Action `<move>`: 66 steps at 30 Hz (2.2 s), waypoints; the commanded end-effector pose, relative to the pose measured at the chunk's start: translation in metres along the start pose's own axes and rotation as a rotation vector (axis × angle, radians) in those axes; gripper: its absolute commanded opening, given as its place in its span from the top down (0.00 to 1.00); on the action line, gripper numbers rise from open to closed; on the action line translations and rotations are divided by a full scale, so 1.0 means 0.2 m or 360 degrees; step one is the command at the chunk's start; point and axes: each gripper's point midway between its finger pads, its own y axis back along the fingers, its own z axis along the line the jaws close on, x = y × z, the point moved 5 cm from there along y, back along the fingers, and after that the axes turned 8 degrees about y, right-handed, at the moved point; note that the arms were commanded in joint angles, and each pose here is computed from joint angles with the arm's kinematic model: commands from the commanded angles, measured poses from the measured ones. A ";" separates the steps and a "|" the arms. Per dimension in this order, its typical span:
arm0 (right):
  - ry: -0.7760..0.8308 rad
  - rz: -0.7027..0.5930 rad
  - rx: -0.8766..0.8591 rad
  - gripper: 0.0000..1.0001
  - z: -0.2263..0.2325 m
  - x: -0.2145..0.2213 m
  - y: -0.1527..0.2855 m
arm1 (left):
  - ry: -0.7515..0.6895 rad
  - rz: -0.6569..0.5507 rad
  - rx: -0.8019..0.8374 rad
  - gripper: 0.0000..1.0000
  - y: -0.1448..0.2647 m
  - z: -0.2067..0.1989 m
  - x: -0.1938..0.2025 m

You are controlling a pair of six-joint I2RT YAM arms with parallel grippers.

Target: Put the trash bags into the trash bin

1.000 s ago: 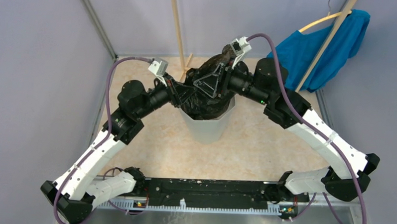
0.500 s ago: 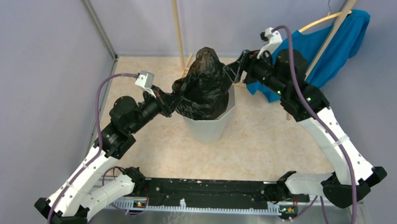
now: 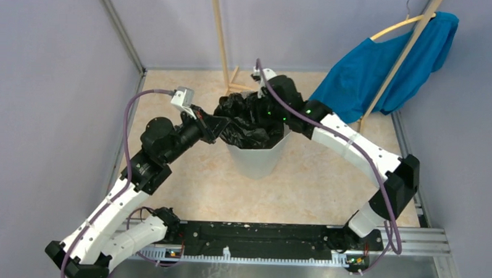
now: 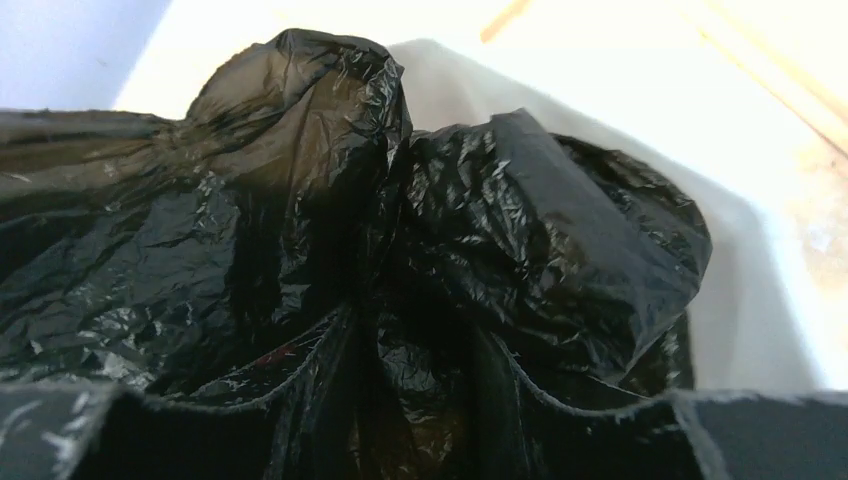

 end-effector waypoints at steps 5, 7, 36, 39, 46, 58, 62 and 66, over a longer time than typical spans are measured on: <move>0.0218 -0.0008 0.0329 0.52 -0.08 0.07 -0.01 | 0.0033 -0.0043 0.0058 1.00 -0.07 -0.01 -0.01; 0.0231 -0.0010 0.0368 0.51 -0.07 -0.01 0.07 | 0.0026 -0.0041 0.0071 1.00 -0.09 -0.03 -0.02; 0.0135 -0.0051 0.0038 0.53 0.15 0.14 0.06 | -0.0015 -0.0062 0.0113 1.00 -0.17 -0.09 -0.11; 0.0115 -0.0005 0.0140 0.54 0.11 0.17 -0.01 | 0.0004 -0.0035 0.0135 1.00 -0.16 -0.08 -0.08; 0.0124 -0.0063 0.0137 0.48 0.11 0.10 0.12 | -0.0011 -0.0023 0.0113 1.00 -0.14 -0.04 -0.03; -0.0328 -0.0532 0.0171 0.22 0.08 -0.18 0.67 | -0.0074 -0.0049 0.0220 1.00 -0.15 -0.07 -0.03; -0.0529 -0.0811 -0.0028 0.21 0.16 -0.38 0.76 | -0.0070 -0.0034 0.0216 1.00 -0.15 -0.06 -0.02; -0.0614 -0.0868 -0.0192 0.21 0.24 -0.49 0.75 | -0.0059 -0.0013 0.0237 1.00 -0.16 -0.07 -0.01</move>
